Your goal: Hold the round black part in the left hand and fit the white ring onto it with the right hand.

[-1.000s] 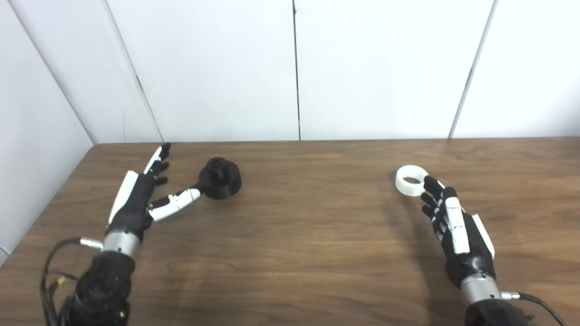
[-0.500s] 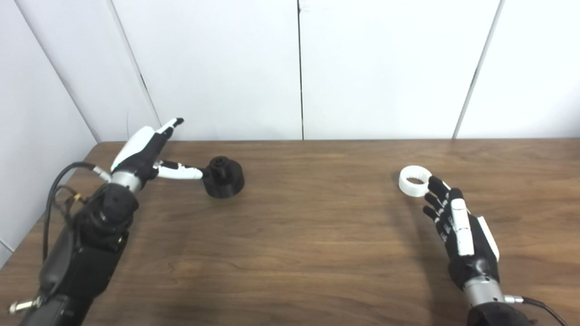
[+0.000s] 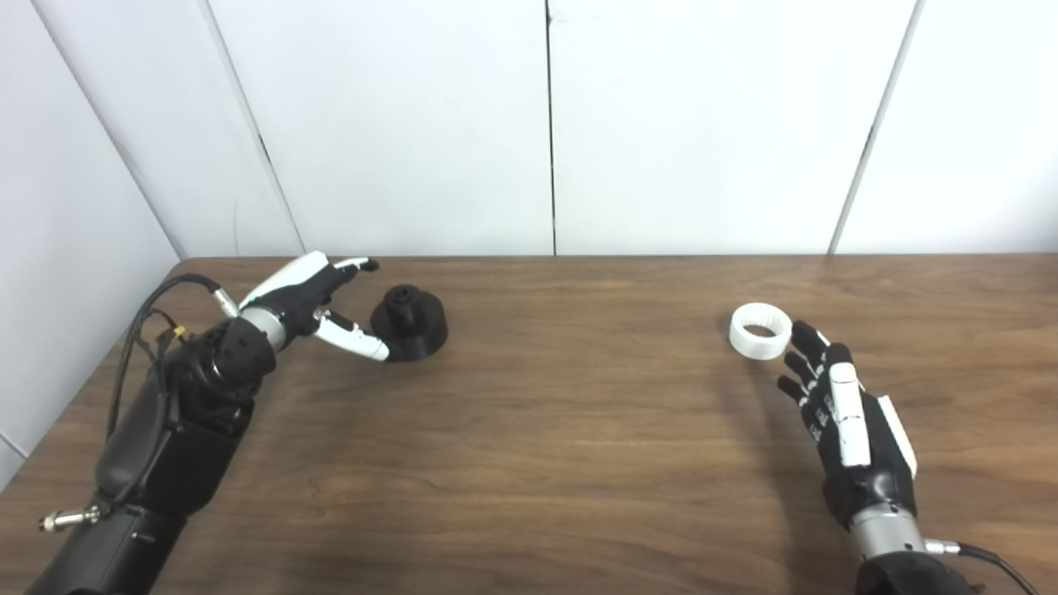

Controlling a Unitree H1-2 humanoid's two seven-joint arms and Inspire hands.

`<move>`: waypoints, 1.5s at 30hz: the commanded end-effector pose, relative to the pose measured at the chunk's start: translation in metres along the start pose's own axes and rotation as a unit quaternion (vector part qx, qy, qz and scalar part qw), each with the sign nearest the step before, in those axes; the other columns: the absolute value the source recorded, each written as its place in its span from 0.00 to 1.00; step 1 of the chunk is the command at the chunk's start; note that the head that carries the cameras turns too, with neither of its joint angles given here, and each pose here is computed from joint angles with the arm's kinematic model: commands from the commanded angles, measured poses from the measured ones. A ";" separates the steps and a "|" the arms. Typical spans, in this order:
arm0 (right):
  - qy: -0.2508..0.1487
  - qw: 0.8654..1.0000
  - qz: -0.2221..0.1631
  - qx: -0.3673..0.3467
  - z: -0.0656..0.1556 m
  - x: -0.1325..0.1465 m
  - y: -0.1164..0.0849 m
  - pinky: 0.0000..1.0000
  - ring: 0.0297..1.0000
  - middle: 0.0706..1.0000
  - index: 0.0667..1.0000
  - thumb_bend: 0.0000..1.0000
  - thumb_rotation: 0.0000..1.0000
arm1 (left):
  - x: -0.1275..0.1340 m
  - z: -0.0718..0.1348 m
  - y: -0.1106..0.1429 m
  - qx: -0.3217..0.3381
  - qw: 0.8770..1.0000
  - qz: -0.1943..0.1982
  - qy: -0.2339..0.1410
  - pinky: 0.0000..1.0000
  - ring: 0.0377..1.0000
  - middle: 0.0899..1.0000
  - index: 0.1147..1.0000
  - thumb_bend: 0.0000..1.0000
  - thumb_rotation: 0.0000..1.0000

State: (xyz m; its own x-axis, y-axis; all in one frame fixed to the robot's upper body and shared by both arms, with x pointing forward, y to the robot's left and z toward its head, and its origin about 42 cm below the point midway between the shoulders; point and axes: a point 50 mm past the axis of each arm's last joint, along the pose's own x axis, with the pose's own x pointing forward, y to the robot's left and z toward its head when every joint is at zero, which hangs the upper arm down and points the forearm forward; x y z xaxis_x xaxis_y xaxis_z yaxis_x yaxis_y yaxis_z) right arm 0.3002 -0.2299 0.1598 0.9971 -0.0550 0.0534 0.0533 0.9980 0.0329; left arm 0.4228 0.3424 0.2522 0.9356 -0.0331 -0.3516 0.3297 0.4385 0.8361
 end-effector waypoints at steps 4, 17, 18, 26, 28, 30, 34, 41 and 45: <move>-0.042 0.999 0.004 0.002 0.019 0.006 0.001 0.90 0.94 0.94 0.89 0.47 1.00 | -0.003 0.015 0.038 0.036 0.999 0.024 -0.006 0.93 1.00 1.00 0.94 1.00 0.24; -0.044 0.999 0.010 -0.005 0.019 0.007 0.001 0.88 0.93 0.93 0.89 0.46 1.00 | 0.008 0.021 0.030 0.036 0.999 0.018 -0.007 0.89 1.00 1.00 0.90 1.00 0.23; -0.045 0.999 0.011 -0.006 0.019 0.007 0.000 0.88 0.93 0.93 0.89 0.47 1.00 | 0.010 0.021 0.030 0.040 0.999 0.019 -0.001 0.89 1.00 1.00 0.91 1.00 0.22; -0.046 0.999 0.017 -0.010 0.019 0.005 0.000 0.88 0.93 0.92 0.88 0.48 1.00 | 0.021 0.022 0.031 0.053 0.998 0.034 0.004 0.94 1.00 1.00 0.92 1.00 0.23; -0.047 0.999 0.017 -0.010 0.019 0.004 0.000 0.88 0.93 0.92 0.88 0.48 1.00 | 0.024 0.021 0.031 0.053 0.998 0.039 0.008 0.93 1.00 1.00 0.92 1.00 0.23; -0.048 0.999 0.016 -0.012 0.020 0.004 -0.001 0.87 0.93 0.91 0.87 0.48 1.00 | 0.027 0.021 0.031 0.049 0.998 0.045 0.009 0.93 1.00 1.00 0.92 1.00 0.21; -0.049 0.998 0.021 -0.017 0.020 0.002 -0.003 0.87 0.93 0.91 0.86 0.49 1.00 | 0.033 0.024 0.030 0.046 0.997 0.053 0.013 0.92 1.00 1.00 0.93 0.99 0.23; -0.049 0.998 0.025 -0.017 0.019 0.000 -0.004 0.87 0.93 0.90 0.84 0.49 1.00 | 0.040 0.028 0.025 0.040 0.997 0.062 0.014 0.99 1.00 1.00 0.92 0.98 0.22; -0.050 0.998 0.026 -0.019 0.020 -0.001 -0.006 0.87 0.93 0.90 0.84 0.49 1.00 | 0.043 0.030 0.023 0.047 0.997 0.066 0.012 0.99 1.00 0.99 0.89 0.97 0.21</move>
State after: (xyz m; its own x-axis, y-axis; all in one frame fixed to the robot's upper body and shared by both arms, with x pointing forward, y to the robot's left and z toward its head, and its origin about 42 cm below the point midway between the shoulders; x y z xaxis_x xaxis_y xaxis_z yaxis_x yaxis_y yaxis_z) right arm 0.2954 -0.2382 0.1604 0.9981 -0.0257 0.0563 0.0262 0.9996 -0.0090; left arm 0.4592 0.3254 0.2282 0.9274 0.0397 -0.3720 0.3290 0.3864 0.8616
